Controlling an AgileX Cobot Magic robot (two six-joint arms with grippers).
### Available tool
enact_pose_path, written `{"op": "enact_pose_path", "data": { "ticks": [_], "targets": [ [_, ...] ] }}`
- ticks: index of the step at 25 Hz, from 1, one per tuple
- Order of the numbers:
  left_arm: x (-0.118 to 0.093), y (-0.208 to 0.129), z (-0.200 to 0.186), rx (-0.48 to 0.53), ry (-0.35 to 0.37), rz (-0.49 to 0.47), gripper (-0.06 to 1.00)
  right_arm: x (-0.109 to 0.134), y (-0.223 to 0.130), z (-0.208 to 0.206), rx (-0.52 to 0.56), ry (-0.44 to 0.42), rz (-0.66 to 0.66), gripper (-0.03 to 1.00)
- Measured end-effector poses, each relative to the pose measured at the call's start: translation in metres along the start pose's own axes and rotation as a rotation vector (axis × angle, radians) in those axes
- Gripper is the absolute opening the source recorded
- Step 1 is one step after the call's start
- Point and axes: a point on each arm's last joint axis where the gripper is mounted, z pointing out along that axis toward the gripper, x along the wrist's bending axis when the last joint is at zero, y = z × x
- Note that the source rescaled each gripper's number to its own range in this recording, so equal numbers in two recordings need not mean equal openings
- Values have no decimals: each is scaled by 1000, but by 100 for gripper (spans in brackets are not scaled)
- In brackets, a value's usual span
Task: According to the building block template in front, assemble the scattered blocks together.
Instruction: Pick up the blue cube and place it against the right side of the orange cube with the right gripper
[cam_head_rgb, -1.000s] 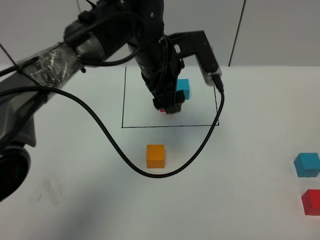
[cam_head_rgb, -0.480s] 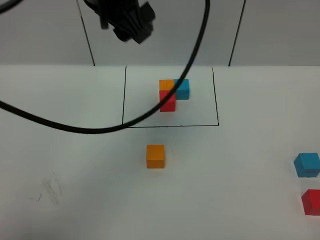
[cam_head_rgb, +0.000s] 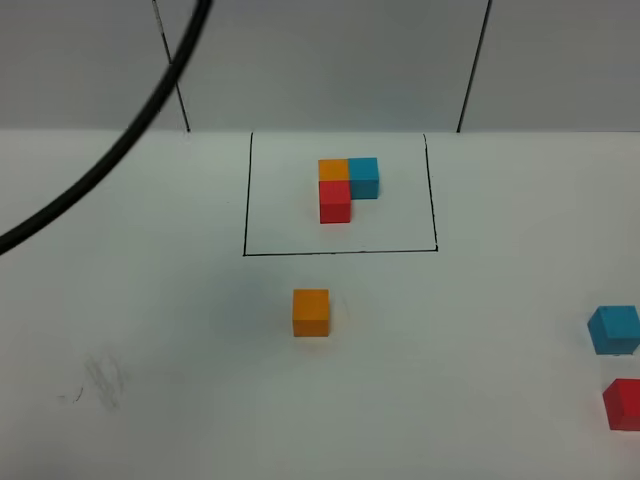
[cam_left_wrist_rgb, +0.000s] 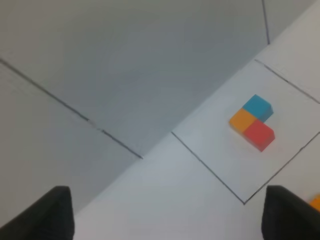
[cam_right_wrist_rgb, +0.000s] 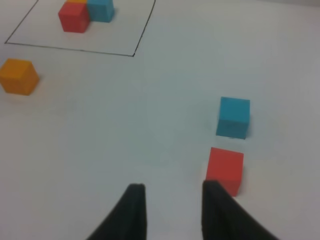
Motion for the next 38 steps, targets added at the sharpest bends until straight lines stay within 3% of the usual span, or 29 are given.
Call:
{"op": "enact_pose_path", "data": {
  "ticks": [6, 10, 15, 19, 22, 26, 38],
  "targets": [
    [5, -62, -46, 68, 111, 5, 99, 0, 0, 0, 0, 0, 0, 0],
    [5, -113, -89, 51, 183, -14, 98, 0, 0, 0, 0, 0, 0, 0],
    [5, -166, -148, -76, 224, -63, 99, 0, 0, 0, 0, 0, 0, 0],
    [-3, -190, -179, -185, 170, -120, 99, 0, 0, 0, 0, 0, 0, 0],
    [-14, -203, -186, -192, 155, -112, 99, 0, 0, 0, 0, 0, 0, 0],
    [-33, -217, -183, -124, 194, -110, 99, 0, 0, 0, 0, 0, 0, 0],
    [-102, -277, -170, -136, 210, -364, 99, 0, 0, 0, 0, 0, 0, 0]
  ]
}}
